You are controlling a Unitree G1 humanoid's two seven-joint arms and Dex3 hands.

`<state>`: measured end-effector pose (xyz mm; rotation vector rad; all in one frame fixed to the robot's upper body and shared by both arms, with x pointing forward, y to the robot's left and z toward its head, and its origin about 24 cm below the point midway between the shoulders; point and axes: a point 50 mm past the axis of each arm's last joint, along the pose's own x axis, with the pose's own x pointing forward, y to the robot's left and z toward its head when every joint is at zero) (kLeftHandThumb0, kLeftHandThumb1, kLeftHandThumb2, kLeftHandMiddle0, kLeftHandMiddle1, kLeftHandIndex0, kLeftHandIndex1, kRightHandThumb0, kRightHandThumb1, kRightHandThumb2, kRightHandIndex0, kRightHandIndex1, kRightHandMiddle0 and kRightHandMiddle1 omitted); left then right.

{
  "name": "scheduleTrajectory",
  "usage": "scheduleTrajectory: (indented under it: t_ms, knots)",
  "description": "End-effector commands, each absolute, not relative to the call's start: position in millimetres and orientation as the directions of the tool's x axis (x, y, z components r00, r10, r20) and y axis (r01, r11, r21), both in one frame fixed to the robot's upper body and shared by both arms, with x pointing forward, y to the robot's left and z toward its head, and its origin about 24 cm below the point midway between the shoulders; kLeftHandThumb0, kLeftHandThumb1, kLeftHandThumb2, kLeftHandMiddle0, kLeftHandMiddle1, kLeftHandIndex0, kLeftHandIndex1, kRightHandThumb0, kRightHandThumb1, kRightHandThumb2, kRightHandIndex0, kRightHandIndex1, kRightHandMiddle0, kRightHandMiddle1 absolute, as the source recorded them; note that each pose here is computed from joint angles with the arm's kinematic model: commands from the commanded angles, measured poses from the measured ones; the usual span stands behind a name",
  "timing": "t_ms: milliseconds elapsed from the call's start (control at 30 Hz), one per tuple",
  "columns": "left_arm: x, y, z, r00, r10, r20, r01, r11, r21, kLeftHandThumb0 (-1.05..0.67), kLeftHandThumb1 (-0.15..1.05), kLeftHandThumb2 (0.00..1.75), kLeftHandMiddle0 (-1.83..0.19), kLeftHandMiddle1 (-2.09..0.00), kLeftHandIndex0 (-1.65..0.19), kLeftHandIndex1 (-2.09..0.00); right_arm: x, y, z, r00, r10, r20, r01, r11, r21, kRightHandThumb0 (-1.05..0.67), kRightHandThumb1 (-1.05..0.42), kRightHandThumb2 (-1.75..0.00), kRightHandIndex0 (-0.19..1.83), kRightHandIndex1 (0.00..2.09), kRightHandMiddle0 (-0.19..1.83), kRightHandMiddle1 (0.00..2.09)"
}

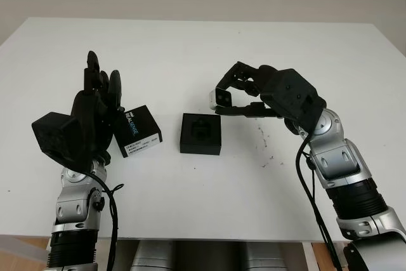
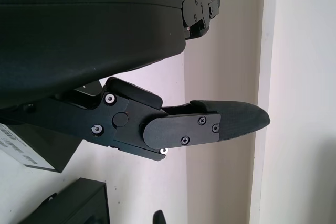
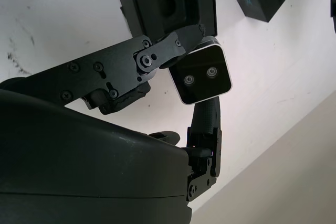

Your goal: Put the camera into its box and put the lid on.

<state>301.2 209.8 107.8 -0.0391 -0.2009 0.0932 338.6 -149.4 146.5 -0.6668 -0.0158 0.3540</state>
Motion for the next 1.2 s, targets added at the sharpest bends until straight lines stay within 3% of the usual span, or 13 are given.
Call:
scheduleTrajectory:
  t_ms: [0,1167]
  knots:
    - [302.5,206.9,116,0.970,0.091,0.224,-0.083,0.996,-0.044,-0.76,1.05,0.48,0.19,-0.03,0.19,-0.02,336,-145,148,0.940,0.330,-0.084,-0.311,0.732,-0.606,-0.40,-0.99,-0.06,0.34,0.05,0.22,1.88]
    - [301.4,200.2,118,0.972,0.089,0.215,-0.076,0.995,-0.068,-0.75,1.05,0.49,0.19,-0.02,0.19,-0.01,327,-120,126,0.932,0.334,-0.137,-0.348,0.727,-0.592,-0.39,-1.00,-0.05,0.34,0.05,0.20,1.95]
